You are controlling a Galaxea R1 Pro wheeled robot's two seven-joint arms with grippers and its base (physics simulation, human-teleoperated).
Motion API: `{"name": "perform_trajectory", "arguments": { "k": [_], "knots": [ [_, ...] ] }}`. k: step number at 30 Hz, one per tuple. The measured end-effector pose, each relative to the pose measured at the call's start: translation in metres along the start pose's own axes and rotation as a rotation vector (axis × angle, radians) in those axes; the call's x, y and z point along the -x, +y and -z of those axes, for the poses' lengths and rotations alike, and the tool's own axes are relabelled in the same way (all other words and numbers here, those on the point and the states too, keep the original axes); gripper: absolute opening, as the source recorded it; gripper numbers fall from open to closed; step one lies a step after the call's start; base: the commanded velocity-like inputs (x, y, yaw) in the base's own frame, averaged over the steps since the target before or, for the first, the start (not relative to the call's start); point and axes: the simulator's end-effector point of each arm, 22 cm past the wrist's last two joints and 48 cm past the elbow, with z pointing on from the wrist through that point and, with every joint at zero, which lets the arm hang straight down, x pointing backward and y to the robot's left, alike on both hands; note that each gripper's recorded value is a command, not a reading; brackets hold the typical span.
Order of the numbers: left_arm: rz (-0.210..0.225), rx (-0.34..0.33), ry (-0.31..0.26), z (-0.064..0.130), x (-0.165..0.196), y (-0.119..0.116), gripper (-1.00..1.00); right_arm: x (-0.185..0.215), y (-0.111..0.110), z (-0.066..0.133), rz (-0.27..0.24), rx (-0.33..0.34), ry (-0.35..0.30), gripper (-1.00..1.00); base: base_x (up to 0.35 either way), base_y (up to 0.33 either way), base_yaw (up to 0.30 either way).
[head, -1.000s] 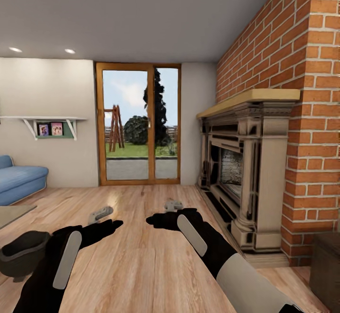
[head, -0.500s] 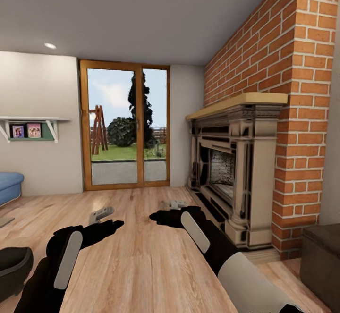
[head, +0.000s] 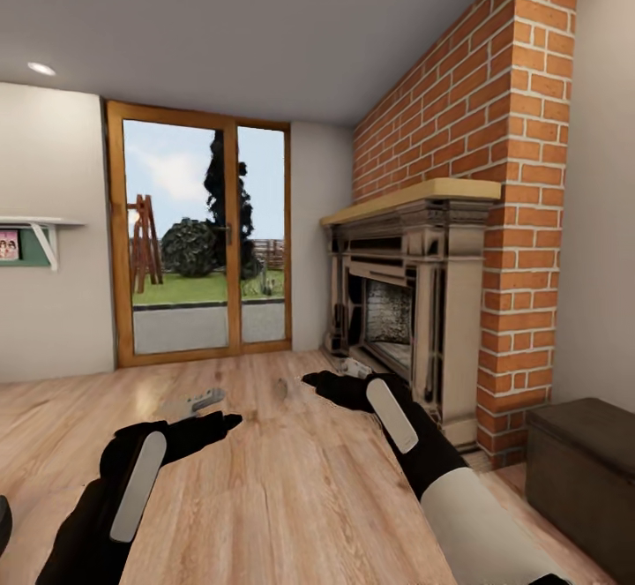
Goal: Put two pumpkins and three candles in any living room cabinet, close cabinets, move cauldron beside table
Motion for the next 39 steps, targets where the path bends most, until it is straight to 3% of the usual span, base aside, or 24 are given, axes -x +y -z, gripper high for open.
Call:
{"name": "perform_trajectory", "arguments": {
  "k": [5,13,18,22,28,39],
  "knots": [
    [-0.033,-0.017,0.011,-0.002,-0.005,-0.014,1.00,0.006,-0.017,0.003,-0.055,-0.012,-0.009,1.00,0.005,0.003,-0.281],
    [-0.040,-0.019,0.008,0.000,-0.004,-0.016,1.00,0.013,-0.033,0.009,-0.059,-0.023,-0.013,1.00,0.000,0.000,-0.281],
    [-0.048,-0.027,0.010,0.000,-0.005,-0.021,1.00,0.020,-0.041,0.013,-0.088,-0.026,-0.027,1.00,0.000,0.000,-0.286],
    [-0.052,-0.028,0.008,0.001,-0.004,-0.022,1.00,0.017,-0.041,0.016,-0.088,-0.023,-0.003,1.00,0.000,0.000,-0.229],
    [-0.055,-0.032,-0.008,0.008,0.002,-0.025,1.00,0.026,-0.044,0.029,-0.133,-0.001,0.000,1.00,0.000,0.000,-0.020],
    [-0.053,-0.032,0.008,0.002,-0.004,-0.025,1.00,0.014,-0.057,0.026,-0.146,-0.012,0.056,1.00,0.000,0.000,0.068]
  ]
}}
